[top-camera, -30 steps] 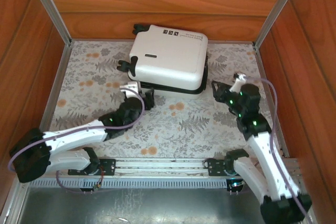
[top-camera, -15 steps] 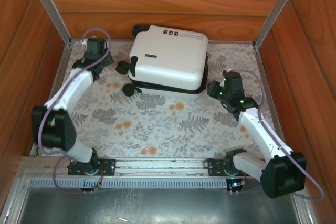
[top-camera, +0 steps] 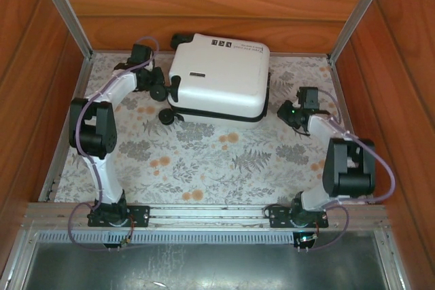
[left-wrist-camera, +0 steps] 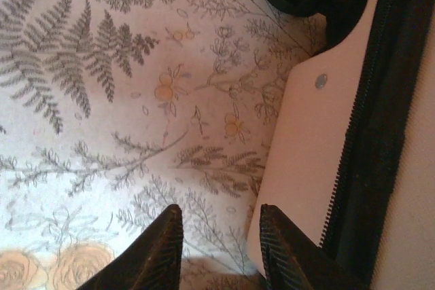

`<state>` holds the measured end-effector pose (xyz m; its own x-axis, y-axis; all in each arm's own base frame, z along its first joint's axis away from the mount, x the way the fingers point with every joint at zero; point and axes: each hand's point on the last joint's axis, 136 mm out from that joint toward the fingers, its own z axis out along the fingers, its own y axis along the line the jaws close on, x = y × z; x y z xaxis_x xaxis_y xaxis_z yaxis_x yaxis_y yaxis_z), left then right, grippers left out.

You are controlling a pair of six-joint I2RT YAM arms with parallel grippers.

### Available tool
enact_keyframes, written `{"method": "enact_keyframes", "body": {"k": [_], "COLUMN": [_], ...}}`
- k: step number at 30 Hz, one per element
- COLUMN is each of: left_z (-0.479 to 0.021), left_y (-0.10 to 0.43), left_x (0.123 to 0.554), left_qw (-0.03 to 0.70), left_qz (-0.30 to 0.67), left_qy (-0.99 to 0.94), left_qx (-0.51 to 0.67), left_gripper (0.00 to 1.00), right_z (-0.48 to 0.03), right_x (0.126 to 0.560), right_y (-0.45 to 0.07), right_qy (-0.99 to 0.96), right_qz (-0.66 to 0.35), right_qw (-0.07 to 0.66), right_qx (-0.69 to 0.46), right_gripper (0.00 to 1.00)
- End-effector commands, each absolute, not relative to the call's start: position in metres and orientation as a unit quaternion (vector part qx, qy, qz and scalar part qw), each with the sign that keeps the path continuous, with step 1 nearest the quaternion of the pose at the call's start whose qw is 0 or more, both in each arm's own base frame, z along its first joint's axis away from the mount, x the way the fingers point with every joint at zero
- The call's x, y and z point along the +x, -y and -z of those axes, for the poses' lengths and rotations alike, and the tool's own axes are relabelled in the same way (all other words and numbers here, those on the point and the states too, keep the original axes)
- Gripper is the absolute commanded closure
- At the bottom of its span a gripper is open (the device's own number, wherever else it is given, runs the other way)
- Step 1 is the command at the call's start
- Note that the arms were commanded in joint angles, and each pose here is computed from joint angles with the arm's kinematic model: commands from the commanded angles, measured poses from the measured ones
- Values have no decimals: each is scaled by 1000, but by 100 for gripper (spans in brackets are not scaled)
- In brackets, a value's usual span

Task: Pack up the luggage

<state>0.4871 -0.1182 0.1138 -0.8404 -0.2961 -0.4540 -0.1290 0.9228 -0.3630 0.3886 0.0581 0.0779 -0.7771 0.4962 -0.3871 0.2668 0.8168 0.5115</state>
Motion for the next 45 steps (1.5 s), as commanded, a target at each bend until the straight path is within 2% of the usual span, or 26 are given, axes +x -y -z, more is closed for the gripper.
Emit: {"method": "enact_keyframes", "body": {"k": [1,7,11,17,20,24,27,30,34,38,40,42,45], "left_z": [-115,-119,-137,-163,-163,-163,-158,-157,-160,-178,-190,-200,-209], "left_y": [136,178,211,243,259,270,279,307,370,427,437,437,402], "left_x": [449,425,408,368,345,320,311,316,336,355,355,351,342], "left_qw": [217,211,237,314,342,409,444,469,462,457,461,476,517], "left_qz": [196,243,284,319,302,260,241,233,269,333,345,338,279], "left_qy": [-951,-943,-926,-887,-880,-858,-836,-821,-814,-796,-796,-801,-807], "left_qx": [-101,-83,-79,-114,-130,-170,-215,-228,-225,-214,-186,-136,-65], "left_gripper": [66,69,73,73,73,73,72,63,40,36,35,34,31], "right_z": [-96,-89,-97,-117,-128,-136,-142,-160,-169,-166,-162,-160,-163], "right_x": [415,440,450,465,476,481,467,441,404,383,379,376,377], "right_y": [-91,-106,-109,-106,-98,-70,-41,-33,-21,-12,-3,8,21], "right_qy": [-908,-898,-894,-889,-891,-913,-929,-931,-933,-937,-940,-939,-930], "right_qz": [-301,-341,-350,-342,-323,-240,-159,-135,-102,-81,-61,-42,-30], "right_qw": [262,260,268,300,313,320,312,318,319,312,301,296,311], "right_qx": [126,97,79,55,53,81,118,121,131,137,147,169,193], "right_gripper": [75,78,77,62,56,48,44,41,39,38,38,38,37]}}
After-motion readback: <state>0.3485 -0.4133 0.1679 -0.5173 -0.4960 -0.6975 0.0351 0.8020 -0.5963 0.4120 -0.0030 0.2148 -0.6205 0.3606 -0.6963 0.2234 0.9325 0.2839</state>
